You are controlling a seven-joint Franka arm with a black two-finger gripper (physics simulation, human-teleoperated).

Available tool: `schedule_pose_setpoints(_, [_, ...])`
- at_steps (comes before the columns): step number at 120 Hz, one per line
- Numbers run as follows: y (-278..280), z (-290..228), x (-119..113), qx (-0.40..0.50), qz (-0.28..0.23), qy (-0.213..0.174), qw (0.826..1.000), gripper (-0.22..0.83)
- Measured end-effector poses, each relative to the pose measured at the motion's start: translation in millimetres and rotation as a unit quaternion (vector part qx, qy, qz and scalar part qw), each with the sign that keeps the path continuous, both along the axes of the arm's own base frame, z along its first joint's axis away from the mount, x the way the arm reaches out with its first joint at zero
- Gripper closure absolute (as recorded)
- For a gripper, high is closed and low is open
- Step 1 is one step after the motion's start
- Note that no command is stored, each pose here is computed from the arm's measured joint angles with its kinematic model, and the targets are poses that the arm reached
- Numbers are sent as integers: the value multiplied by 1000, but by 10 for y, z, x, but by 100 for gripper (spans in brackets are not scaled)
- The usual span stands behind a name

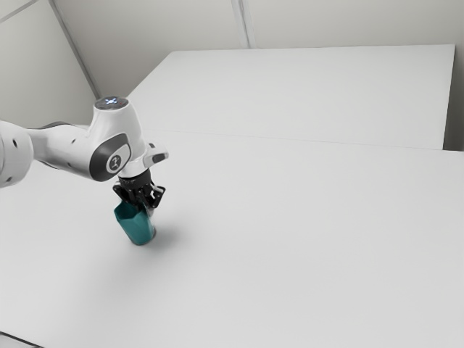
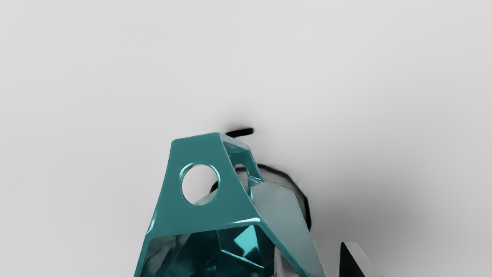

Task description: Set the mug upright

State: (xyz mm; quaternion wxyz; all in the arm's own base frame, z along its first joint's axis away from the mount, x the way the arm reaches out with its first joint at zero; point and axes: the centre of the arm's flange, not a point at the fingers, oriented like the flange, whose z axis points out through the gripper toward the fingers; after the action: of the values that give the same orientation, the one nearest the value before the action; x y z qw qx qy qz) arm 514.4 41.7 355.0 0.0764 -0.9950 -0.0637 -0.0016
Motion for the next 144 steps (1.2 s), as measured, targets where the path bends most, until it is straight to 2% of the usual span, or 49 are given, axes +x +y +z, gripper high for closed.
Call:
schedule_pose_setpoints(33, [18,148,50,-5,10,-17,1000,43])
schedule_pose_setpoints(60, [-71,339,128,-7,3,-35,999,20])
schedule_pose_setpoints(76, [-235,574,231,-11,-6,-43,999,12])
schedule_pose_setpoints(102, [-526,1125,404,-17,-18,-37,999,6])
schedule_pose_setpoints(144, [-645,2024,475,-33,-6,-20,999,3])
